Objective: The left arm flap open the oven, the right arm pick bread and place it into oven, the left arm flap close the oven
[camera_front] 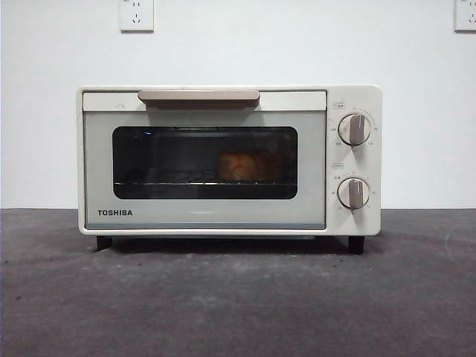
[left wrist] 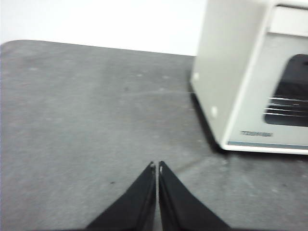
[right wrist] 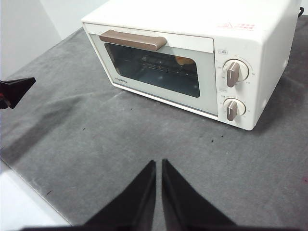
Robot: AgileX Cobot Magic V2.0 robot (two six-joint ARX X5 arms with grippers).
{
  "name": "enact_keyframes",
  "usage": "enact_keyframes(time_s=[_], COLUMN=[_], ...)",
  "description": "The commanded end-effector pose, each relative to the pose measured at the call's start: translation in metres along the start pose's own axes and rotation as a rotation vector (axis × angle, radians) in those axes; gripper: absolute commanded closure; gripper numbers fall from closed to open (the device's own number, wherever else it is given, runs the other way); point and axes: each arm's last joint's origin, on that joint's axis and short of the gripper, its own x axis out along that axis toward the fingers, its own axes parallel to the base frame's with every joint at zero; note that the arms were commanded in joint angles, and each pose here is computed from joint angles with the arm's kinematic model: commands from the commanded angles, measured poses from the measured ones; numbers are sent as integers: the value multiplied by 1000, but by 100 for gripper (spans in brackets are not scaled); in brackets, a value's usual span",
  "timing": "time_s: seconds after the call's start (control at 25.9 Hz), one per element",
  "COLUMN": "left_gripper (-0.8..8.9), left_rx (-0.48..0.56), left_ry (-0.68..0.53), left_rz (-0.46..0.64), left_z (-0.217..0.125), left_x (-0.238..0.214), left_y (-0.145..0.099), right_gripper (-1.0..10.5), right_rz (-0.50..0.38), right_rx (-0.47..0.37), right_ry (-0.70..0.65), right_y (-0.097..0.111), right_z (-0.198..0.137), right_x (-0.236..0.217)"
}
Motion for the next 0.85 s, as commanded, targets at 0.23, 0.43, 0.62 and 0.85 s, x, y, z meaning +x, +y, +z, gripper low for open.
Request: enact_keyframes(time_s=[0.23, 0.43, 0.62, 0.85], left_gripper=[801, 801, 801, 801], left_rx=[6, 6, 6, 6], left_ry=[24, 25, 24, 25], left_rz=[48, 48, 48, 48], left_z=[-7, -7, -7, -7], left_x=[2, 2, 2, 2], left_y=[2, 2, 2, 2], right_gripper=[929, 929, 929, 929], right_rz=[12, 12, 12, 12], right_rx=[-9, -9, -9, -9], right_ry=[-17, -17, -17, -17], right_y=[1, 1, 1, 1], right_z=[3, 3, 3, 3], right_x=[-2, -2, -2, -2])
